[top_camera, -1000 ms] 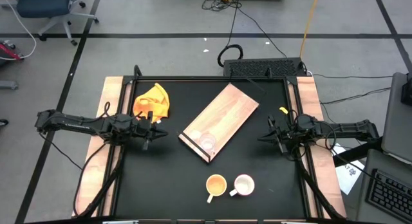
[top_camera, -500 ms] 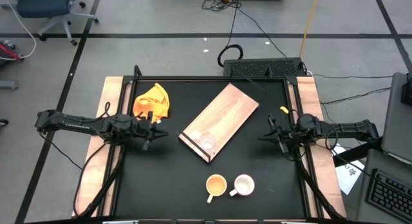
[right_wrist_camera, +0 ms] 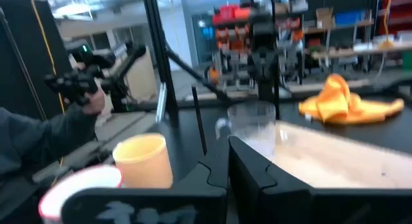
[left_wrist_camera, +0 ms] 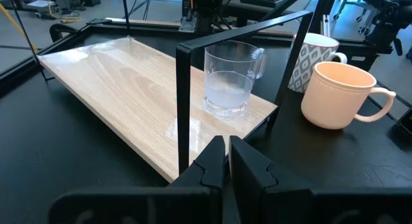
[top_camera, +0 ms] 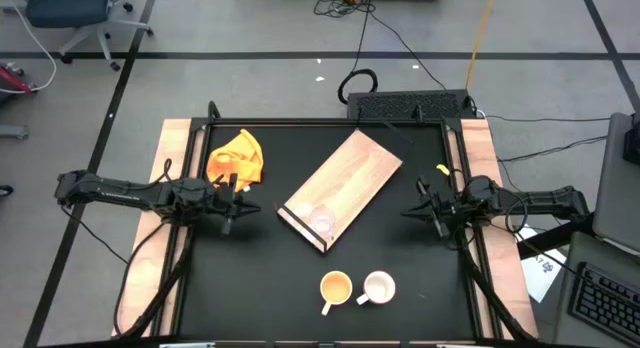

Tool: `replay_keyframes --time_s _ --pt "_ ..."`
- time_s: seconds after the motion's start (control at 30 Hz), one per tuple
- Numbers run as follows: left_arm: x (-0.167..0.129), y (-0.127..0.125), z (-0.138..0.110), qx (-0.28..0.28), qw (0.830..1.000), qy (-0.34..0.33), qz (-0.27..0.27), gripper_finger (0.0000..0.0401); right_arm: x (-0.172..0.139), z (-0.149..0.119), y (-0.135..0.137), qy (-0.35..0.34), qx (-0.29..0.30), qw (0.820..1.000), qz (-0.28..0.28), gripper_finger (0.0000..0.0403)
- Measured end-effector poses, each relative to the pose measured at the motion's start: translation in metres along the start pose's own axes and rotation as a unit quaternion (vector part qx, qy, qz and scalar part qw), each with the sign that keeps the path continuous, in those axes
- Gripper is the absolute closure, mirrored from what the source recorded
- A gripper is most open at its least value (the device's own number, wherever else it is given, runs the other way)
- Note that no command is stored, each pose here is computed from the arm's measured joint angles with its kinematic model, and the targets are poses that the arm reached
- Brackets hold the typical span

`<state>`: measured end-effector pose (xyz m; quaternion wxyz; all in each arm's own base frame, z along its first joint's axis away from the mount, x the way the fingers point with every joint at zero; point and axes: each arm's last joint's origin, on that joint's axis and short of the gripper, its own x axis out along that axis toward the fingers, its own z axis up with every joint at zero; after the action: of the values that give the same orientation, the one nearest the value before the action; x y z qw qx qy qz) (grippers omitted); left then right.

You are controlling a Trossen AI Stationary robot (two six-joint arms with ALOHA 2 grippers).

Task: Stack small to large cups/mugs on shelf
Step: Put the orange mug on the shelf

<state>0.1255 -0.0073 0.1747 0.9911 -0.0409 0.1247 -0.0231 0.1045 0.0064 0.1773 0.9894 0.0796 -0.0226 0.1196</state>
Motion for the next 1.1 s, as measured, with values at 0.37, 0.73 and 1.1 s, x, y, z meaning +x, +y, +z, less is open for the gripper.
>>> replay_keyframes --time_s 0.37,0.73,1.1 --pt "0.0 0.0 0.0 -0.008 1.0 0.0 0.0 0.0375 0.008 0.012 0.002 -0.014 -0.004 0.999 0.03 0.0403" --pt "0.0 0.0 0.0 -0.009 1.0 0.0 0.0 0.0375 0.031 0.03 0.006 0.017 -0.013 0.998 0.051 0.0403" --pt "0.0 0.0 0.0 -0.012 1.0 0.0 0.0 0.0375 0.042 0.027 0.006 0.021 -0.005 0.998 0.057 0.0403"
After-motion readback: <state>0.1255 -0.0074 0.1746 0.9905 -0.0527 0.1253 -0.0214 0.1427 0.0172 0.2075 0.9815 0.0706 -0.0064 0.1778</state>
